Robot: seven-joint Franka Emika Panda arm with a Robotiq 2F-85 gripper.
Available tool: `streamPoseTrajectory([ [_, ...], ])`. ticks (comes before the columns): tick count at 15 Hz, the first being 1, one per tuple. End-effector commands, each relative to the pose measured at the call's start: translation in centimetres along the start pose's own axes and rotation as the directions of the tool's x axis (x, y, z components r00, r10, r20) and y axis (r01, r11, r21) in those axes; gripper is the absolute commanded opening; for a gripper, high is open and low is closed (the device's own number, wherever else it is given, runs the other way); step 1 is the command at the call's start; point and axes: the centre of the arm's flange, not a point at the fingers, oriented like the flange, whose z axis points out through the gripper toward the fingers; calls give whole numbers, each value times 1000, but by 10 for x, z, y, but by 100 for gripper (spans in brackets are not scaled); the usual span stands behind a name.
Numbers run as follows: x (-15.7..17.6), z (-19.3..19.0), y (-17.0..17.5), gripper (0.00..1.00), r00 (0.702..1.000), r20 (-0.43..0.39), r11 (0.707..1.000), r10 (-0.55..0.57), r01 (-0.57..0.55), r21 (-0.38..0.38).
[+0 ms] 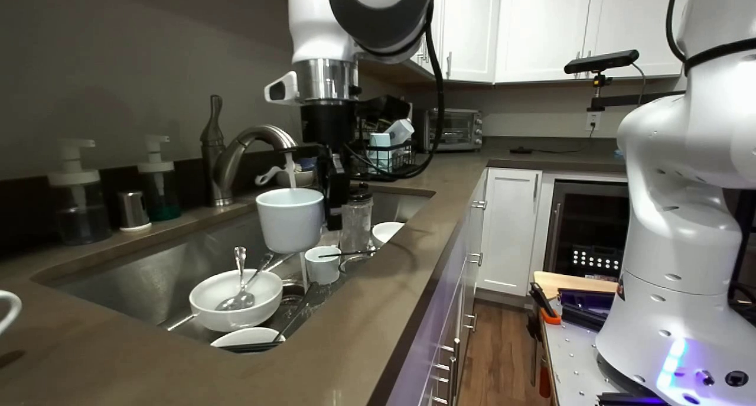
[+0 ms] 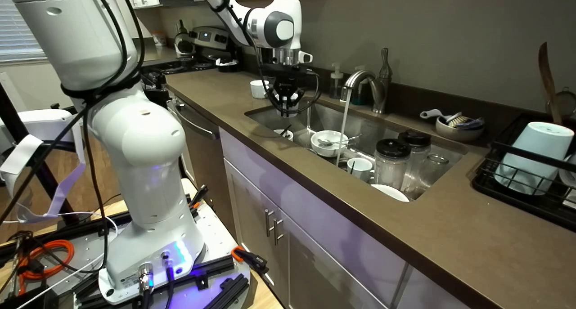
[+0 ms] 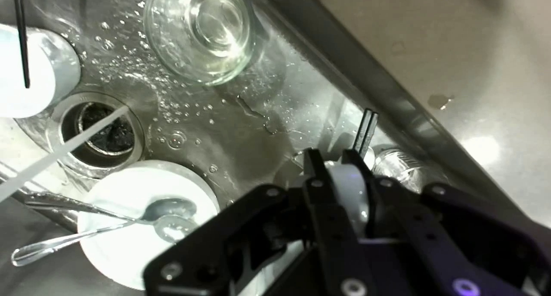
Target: Pick up the white mug then pour some water into it and put it to the right side of the sink.
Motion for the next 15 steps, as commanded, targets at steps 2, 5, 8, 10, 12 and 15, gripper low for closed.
streamPoseTrajectory([
  [2,-38,-9,16,5,994,-52,995,100,-100,13],
  [5,-39,-19,40,5,989,-49,990,141,-140,15],
  [8,-39,-24,58,5,984,-32,985,174,-174,16],
  [10,-35,-26,67,5,982,-12,982,188,-187,18],
  [12,-30,-28,77,5,979,7,979,202,-202,21],
  [15,-20,-33,91,5,977,19,977,212,-213,27],
])
